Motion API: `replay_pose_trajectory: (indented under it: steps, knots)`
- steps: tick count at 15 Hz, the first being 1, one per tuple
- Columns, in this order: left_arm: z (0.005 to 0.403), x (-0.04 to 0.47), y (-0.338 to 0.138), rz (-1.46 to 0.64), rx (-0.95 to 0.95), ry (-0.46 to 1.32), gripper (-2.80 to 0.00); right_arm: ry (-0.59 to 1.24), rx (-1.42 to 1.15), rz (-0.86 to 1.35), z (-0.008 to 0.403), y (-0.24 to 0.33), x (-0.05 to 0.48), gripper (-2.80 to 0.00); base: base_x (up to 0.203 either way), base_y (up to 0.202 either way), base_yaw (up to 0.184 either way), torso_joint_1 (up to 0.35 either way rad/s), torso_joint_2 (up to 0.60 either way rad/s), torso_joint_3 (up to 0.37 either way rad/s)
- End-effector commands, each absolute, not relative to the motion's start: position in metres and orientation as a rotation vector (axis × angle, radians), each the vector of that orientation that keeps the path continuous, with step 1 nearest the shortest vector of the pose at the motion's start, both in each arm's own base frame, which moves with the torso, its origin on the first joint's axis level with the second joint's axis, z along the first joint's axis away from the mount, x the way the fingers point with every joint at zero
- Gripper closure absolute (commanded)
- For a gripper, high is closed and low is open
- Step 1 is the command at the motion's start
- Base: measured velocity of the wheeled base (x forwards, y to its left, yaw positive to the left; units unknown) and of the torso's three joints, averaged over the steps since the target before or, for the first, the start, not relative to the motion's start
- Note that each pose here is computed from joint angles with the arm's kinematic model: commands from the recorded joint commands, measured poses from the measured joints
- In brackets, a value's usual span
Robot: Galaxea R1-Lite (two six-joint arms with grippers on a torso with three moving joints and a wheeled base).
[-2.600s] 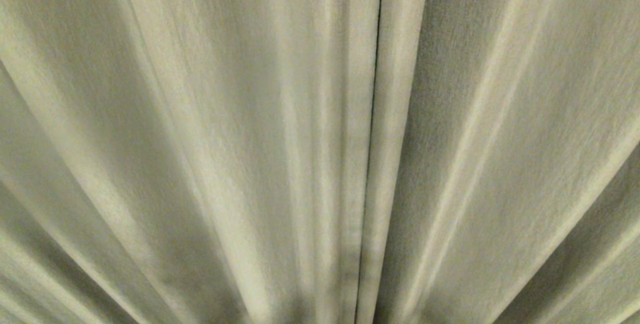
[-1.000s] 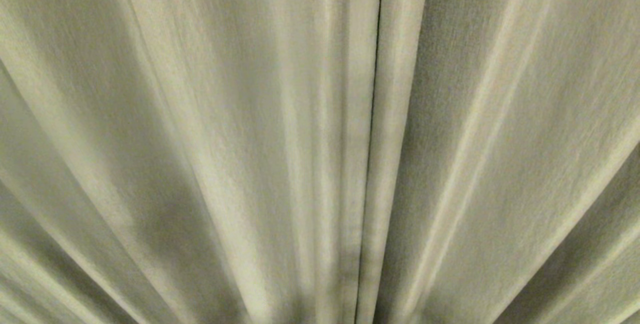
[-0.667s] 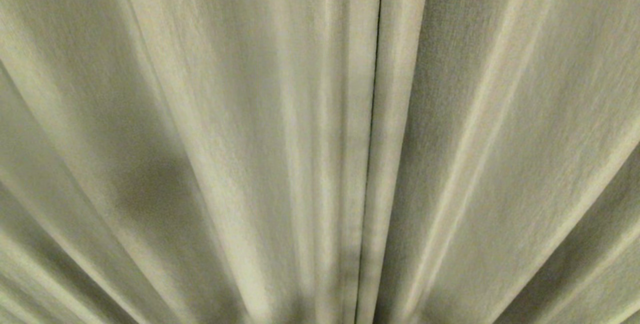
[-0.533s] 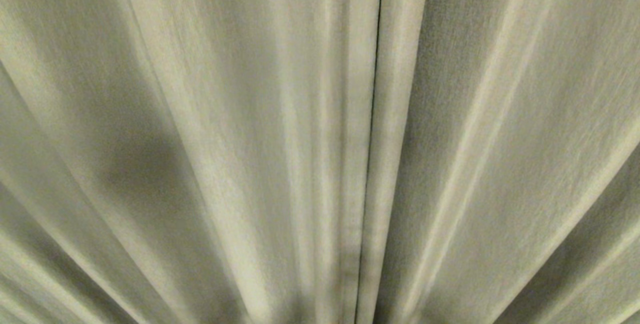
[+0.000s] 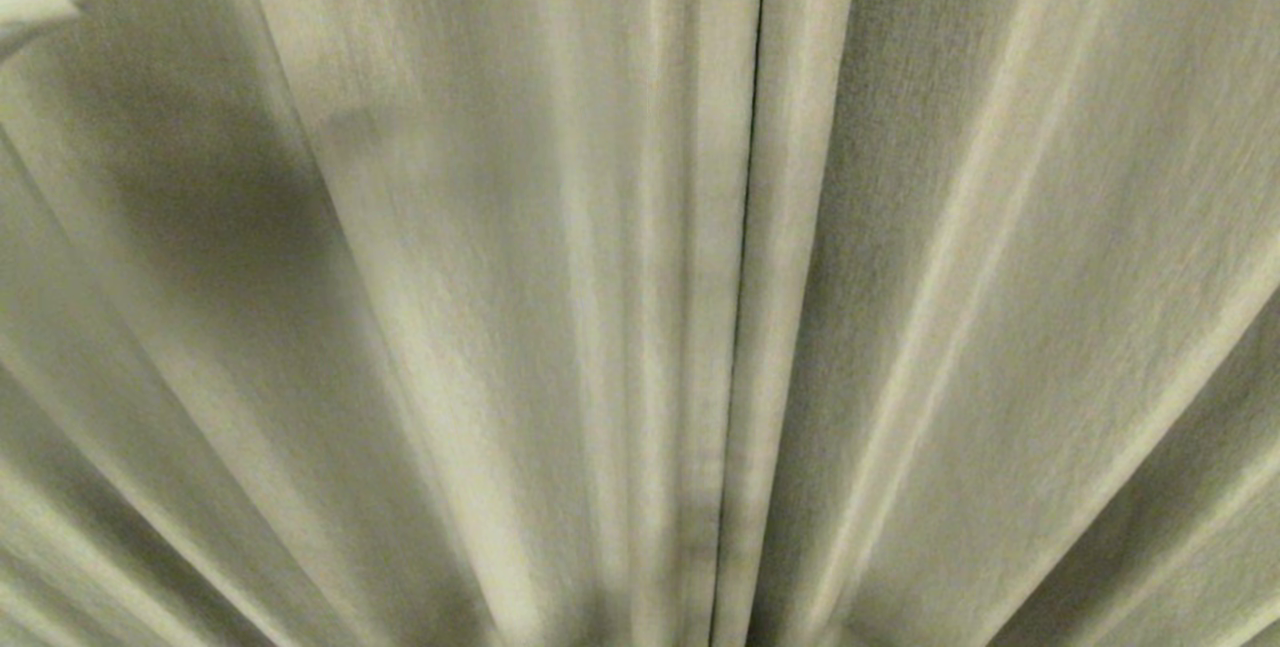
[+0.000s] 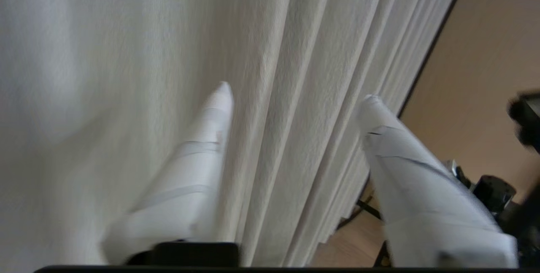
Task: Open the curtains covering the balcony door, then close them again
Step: Pull the outer curtains open on both sides
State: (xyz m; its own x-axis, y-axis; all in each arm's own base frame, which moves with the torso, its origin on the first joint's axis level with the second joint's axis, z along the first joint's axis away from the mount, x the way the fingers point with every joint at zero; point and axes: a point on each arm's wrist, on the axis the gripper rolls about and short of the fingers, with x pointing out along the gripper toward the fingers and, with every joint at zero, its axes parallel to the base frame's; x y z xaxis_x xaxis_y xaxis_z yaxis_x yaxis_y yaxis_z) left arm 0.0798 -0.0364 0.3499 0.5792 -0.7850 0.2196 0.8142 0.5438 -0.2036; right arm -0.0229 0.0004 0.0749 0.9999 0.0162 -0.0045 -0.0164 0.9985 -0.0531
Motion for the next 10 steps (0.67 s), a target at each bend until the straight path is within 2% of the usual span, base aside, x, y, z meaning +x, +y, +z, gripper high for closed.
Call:
replay_pose_trajectory:
  steps: [1,5,10]
  knots:
    - [0.355,0.117,-0.052,-0.978,-0.31,-0.042,-2.8,0.004,-0.054,0.017,0.075,0.0,-0.023,0.0,0.0,0.0,0.0,0.0,0.0,0.0]
    - [0.367,0.135,-0.077,-1.069,-0.316,-0.031,-2.8,0.006,-0.054,0.017,0.075,0.0,-0.023,0.0,0.0,0.0,0.0,0.0,0.0,0.0]
    - [0.366,0.142,-0.105,-1.058,-0.293,-0.033,-2.8,0.004,-0.054,0.017,0.075,0.0,-0.023,0.0,0.0,0.0,0.0,0.0,0.0,0.0]
